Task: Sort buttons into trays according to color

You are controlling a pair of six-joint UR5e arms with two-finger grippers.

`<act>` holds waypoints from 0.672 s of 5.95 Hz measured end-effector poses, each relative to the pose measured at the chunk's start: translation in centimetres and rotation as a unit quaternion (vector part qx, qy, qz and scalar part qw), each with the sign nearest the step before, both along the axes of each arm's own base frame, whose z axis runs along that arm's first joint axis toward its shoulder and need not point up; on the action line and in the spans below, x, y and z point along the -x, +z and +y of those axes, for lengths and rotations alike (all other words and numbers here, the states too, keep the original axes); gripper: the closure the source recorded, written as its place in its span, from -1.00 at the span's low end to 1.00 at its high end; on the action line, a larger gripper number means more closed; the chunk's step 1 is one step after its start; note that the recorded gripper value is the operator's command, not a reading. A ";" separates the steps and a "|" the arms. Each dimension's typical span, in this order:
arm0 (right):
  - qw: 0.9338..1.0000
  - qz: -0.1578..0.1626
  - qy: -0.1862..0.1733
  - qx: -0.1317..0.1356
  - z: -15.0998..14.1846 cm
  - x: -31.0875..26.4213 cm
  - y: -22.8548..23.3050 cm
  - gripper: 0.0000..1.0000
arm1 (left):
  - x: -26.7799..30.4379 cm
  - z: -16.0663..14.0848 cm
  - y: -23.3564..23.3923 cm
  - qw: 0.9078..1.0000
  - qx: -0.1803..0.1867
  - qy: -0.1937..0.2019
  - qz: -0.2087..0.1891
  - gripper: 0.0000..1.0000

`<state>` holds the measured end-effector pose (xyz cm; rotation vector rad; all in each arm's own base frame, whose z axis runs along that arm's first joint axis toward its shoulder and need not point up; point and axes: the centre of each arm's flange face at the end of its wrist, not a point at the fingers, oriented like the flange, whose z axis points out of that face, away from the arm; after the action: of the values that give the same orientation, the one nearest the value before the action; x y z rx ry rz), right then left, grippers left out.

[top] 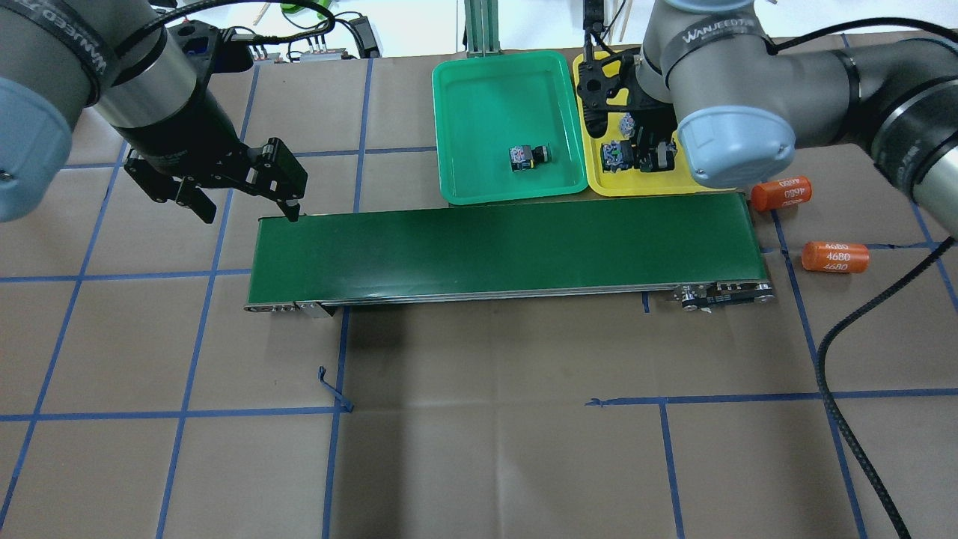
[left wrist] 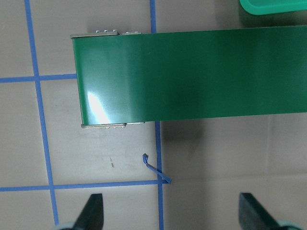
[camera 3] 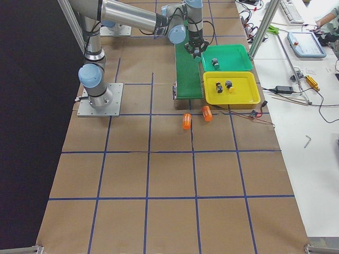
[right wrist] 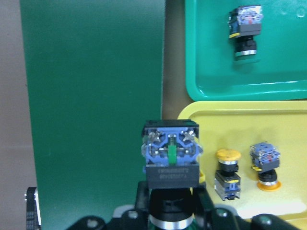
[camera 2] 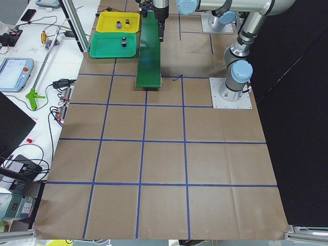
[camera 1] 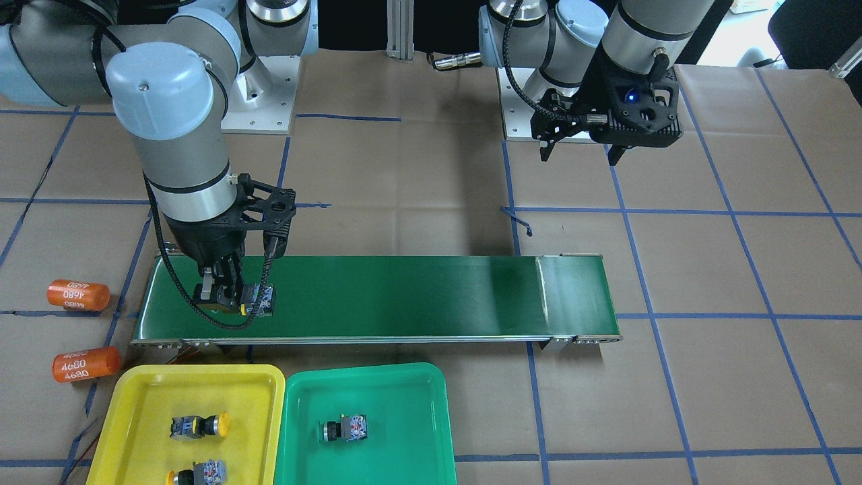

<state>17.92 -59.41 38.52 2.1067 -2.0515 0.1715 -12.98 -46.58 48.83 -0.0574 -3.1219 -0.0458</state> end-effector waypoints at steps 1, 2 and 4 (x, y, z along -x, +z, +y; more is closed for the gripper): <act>1.000 -0.012 0.003 0.008 -3.7 -0.8 -0.4 0.81 | 0.0 0.0 0.1 1.000 0.001 0.000 0.000 -0.97; 0.999 -0.033 0.003 0.010 -7.9 -1.8 -2.2 0.80 | 0.0 0.0 0.2 1.000 0.002 0.000 0.000 -0.97; 0.998 -0.063 0.003 0.029 -14.7 -4.4 -8.2 0.72 | -0.1 0.0 0.2 1.000 0.002 0.000 0.000 -0.97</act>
<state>22.37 -74.14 30.33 2.1177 -2.0828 0.3684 -12.93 -46.62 49.05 -0.0559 -3.1226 -0.0388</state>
